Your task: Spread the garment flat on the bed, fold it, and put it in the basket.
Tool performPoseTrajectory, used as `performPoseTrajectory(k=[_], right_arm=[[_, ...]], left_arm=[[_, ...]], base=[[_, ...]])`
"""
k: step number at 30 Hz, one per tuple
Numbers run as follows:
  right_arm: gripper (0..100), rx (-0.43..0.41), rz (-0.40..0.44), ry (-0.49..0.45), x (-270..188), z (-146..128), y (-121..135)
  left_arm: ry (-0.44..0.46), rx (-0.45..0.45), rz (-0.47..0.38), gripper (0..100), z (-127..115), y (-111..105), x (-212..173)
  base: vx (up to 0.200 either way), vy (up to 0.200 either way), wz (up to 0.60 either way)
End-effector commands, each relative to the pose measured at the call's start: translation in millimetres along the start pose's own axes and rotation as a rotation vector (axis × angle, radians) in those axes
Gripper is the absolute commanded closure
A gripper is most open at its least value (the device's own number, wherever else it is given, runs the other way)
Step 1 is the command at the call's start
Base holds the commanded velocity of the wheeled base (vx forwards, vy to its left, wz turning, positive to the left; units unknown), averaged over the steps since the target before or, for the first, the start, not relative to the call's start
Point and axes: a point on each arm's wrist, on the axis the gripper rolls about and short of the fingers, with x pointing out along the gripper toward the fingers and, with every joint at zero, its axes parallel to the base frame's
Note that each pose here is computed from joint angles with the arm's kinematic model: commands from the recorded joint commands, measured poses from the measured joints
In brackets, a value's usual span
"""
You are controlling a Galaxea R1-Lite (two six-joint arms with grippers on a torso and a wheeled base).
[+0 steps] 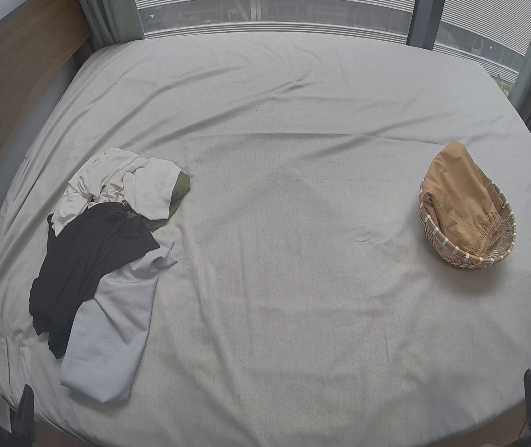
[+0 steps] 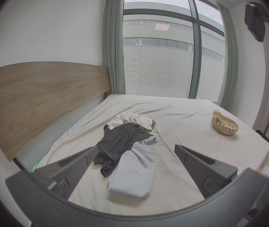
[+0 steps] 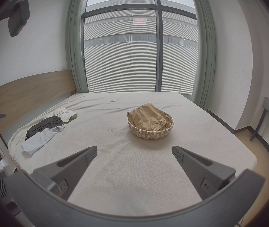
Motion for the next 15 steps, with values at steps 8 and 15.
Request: performPoseTrajectory(k=[8,15], right_arm=[[0,0.005,0.002,0.005,0.5,-4.9,0.1],[0,0.003,0.002,0.005,0.5,-4.9,0.1]], left_arm=[[0.005,-0.001,-0.001,0,-5.0,0.2,0.3],[0.005,-0.001,-0.001,0,-5.0,0.2,0.3]], base=[[0.000,0.000,0.00],[0.000,0.000,0.00]])
